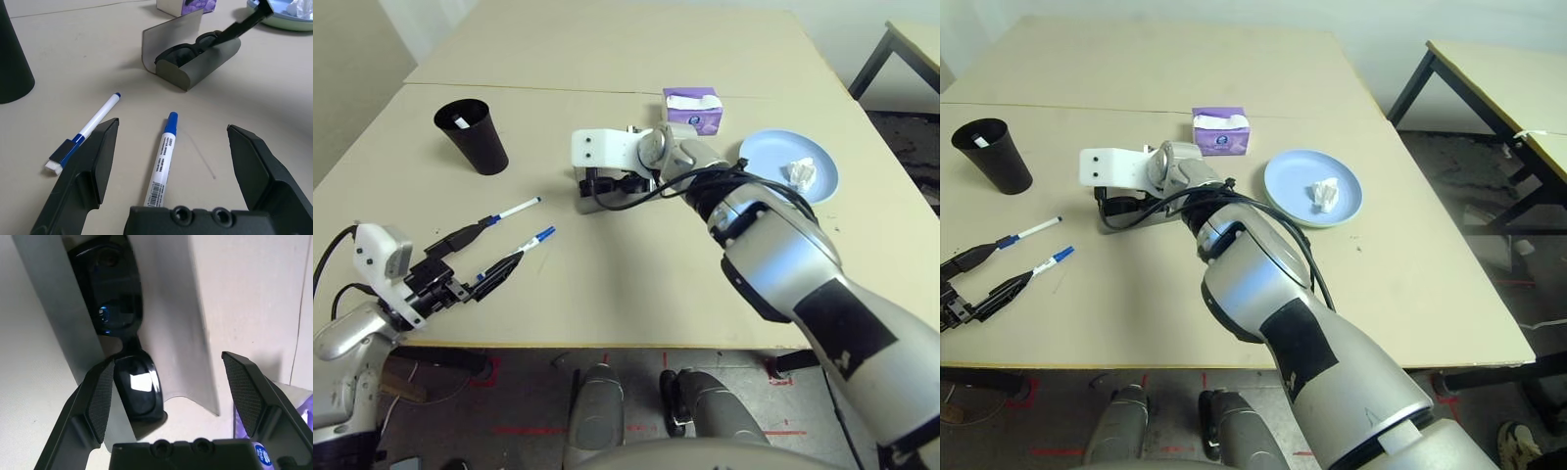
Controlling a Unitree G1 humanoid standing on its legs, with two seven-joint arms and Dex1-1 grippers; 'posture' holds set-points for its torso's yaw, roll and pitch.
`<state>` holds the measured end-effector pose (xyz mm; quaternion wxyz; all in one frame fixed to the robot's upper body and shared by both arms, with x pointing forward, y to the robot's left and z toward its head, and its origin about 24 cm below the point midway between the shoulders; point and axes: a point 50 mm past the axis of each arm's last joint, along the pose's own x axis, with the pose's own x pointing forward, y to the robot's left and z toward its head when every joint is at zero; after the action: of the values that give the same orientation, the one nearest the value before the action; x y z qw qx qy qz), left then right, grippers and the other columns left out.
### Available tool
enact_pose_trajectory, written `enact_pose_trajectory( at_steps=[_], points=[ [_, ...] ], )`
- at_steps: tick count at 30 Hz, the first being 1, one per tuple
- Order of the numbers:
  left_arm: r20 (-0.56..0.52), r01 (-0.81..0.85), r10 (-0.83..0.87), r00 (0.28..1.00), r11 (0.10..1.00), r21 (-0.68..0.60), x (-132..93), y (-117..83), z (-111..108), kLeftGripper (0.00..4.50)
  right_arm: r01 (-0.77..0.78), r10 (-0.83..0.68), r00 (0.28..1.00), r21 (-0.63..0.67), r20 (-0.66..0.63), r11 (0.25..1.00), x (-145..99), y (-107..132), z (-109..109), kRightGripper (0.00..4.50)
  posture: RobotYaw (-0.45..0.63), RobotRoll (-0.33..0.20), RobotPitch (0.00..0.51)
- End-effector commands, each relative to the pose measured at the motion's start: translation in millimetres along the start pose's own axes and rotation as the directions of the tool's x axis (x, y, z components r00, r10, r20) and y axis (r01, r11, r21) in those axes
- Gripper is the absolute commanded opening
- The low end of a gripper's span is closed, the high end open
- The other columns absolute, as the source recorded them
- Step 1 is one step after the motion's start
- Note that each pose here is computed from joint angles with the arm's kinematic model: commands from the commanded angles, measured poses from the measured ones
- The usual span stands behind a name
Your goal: Organize and tidy the items on the table.
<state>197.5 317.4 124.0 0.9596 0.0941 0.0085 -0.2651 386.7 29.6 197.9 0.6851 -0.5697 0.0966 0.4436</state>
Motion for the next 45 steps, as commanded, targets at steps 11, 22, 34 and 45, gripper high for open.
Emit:
enact_pose_trajectory(
  at_steps=[11, 22, 34, 45],
  points=[
    [-0.014, 0.022, -0.022, 1.000, 1.000, -0.017, 7, -1, -9, 4.50, -0.076, -0.064, 0.939, 0.386, 0.338, 0.919, -73, -67, 11, 4.46, 0.11, 0.000, 0.161],
    [-0.016, 0.037, -0.038, 0.999, 0.999, -0.019, 9, 2, -6, 4.50, -0.194, -0.138, 0.879, 0.608, 0.456, 0.770, -109, -42, -102, 4.46, 0.07, 0.000, 0.168],
    [-0.021, 0.069, -0.070, 0.997, 0.998, -0.004, 14, 9, 2, 4.50, -0.158, -0.425, 0.725, 0.732, 0.542, 0.663, -136, 51, -158, 4.46, 0.05, 0.000, 0.168],
    [-0.021, 0.027, -0.027, 0.999, 1.000, -0.003, 13, 17, 8, 4.50, -0.301, -0.333, 0.677, 0.660, 0.656, 0.689, -117, 150, -169, 4.46, 0.06, 0.000, 0.171]
  ],
)
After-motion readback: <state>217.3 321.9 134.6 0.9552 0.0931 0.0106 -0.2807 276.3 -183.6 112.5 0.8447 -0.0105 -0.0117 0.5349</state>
